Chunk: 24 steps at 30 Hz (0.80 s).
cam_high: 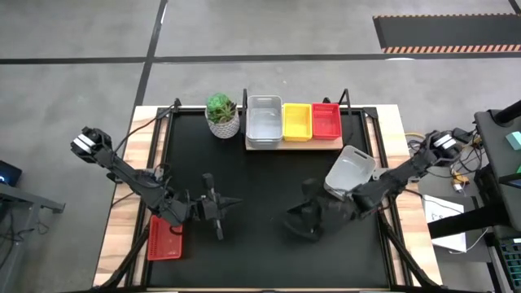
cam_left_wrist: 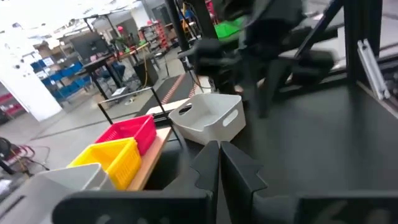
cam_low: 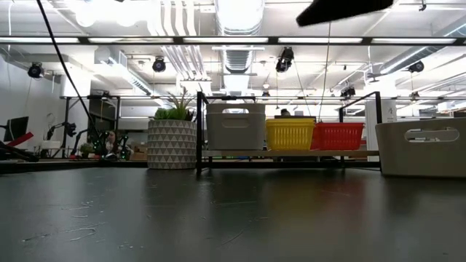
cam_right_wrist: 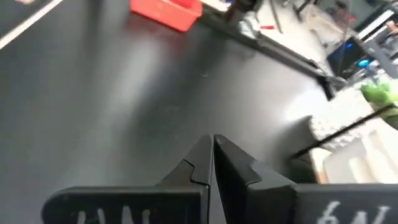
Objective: Stack baskets on shelf by color
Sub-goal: Stack the gray bin on the gray bin on the shelf
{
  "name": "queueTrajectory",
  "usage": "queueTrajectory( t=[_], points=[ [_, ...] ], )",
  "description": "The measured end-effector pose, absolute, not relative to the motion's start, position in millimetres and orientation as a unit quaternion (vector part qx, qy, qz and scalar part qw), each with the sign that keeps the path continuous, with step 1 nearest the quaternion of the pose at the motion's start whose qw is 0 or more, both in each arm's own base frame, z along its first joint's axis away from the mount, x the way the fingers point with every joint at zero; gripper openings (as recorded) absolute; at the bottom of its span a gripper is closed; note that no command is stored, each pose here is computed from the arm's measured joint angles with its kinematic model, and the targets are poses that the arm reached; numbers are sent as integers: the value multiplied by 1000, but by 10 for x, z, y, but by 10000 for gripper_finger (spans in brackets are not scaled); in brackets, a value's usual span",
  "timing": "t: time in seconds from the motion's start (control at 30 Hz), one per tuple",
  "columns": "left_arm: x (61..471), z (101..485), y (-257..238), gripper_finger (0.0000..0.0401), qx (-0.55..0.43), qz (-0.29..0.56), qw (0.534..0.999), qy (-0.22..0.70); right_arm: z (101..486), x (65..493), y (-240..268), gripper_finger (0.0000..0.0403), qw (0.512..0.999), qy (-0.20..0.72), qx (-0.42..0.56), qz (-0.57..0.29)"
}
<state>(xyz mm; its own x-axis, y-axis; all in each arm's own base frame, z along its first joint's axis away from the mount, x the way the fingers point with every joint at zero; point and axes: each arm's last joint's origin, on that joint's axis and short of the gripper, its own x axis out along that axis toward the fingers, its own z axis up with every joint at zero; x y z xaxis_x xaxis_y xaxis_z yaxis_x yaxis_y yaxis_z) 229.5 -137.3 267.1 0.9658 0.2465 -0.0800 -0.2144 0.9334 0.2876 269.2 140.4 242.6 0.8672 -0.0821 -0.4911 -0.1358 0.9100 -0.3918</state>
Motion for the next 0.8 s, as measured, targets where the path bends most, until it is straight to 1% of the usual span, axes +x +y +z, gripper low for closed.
queueTrajectory(
  t=[0.13, 0.27, 0.33, 0.37, 0.4, 0.47, 0.57, 0.63, 0.73, 0.8],
  points=[
    [2322, 2647, -1394, 0, 129, 117, 983, 58, 2472, 2541, 1092, 9, 954, 221, -200, -15],
    [2330, 2651, -1399, 0, 121, 118, 984, 54, 2696, 2391, 801, 9, 971, 198, -113, -72],
    [2330, 2659, -1400, 0, 115, 118, 985, 48, 2785, 2290, 723, 10, 973, 209, -55, -78],
    [2328, 2660, -1401, 0, 114, 118, 985, 47, 2832, 2230, 714, 13, 973, 220, -28, -62],
    [2328, 2662, -1402, 0, 113, 118, 985, 47, 2863, 2173, 714, 17, 970, 239, -2, -46],
    [2329, 2665, -1403, 0, 113, 118, 986, 46, 2910, 2077, 721, 33, 957, 279, 59, -41],
    [2330, 2671, -1402, 0, 113, 118, 985, 45, 2919, 1989, 745, 67, 923, 353, 132, -80],
    [2327, 2660, -1400, 0, 118, 118, 985, 47, 2919, 1964, 760, 91, 887, 407, 175, -127],
    [2328, 2656, -1396, 0, 120, 119, 984, 48, 2880, 1911, 752, 122, 796, 520, 207, -231],
    [2328, 2656, -1396, 0, 120, 119, 984, 48, 2849, 1884, 745, 138, 733, 585, 178, -297]
  ],
)
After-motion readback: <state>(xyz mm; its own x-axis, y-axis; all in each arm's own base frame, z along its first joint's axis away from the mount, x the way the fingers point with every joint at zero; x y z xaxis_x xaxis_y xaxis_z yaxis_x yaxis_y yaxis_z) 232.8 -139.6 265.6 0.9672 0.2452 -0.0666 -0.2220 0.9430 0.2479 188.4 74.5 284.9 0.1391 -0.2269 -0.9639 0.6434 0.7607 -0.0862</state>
